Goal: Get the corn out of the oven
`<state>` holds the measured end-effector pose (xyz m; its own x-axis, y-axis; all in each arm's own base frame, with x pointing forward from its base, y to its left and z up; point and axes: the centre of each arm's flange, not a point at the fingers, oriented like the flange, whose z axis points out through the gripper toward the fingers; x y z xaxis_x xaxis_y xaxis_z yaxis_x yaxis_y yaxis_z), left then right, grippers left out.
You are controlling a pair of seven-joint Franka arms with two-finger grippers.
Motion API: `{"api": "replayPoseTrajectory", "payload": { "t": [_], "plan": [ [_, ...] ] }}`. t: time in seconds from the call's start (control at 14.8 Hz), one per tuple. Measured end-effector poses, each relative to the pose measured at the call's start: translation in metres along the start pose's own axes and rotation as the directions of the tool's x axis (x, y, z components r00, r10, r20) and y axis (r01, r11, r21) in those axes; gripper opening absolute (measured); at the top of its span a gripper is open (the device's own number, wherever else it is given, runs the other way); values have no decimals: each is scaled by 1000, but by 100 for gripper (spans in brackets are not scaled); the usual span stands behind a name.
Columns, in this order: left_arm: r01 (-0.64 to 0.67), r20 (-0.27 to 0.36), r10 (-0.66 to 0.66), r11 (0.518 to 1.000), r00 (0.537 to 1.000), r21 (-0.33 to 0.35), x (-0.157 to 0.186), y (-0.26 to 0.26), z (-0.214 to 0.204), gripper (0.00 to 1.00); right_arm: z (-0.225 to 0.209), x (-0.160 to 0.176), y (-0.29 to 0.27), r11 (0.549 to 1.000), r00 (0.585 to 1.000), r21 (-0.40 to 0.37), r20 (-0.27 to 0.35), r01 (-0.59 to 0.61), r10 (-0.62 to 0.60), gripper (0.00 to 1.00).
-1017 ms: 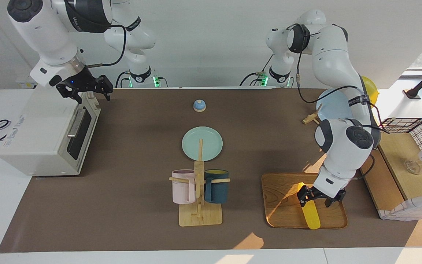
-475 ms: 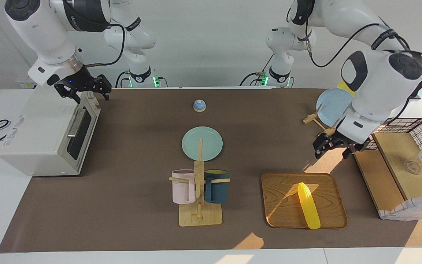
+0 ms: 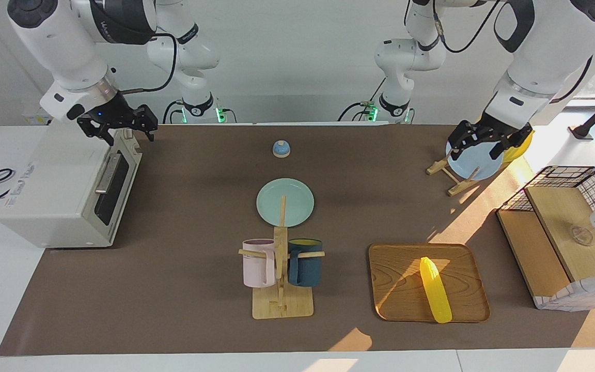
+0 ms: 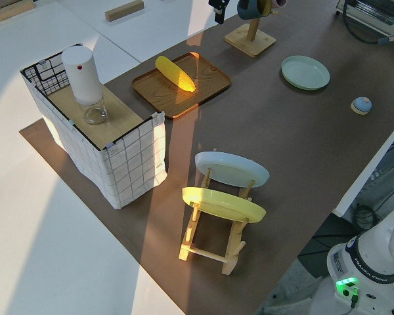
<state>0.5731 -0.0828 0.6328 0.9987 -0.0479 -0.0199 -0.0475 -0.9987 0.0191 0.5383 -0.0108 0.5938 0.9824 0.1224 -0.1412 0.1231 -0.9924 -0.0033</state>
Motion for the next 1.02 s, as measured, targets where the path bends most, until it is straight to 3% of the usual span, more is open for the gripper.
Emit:
{"api": "replayPoseTrajectory", "payload": {
  "t": [0.34, 1.02],
  "plan": [
    [13, 74, -14, 1000, 997, 14, -44, -1, 25, 100, -1, 0, 0, 1000, 1000, -1, -3, 0, 0, 100],
    [10, 35, -10, 1000, 999, 10, -41, 1, 17, 100, -4, 1, -1, 1000, 1000, -2, -13, 1, -1, 100]
  ]
}}
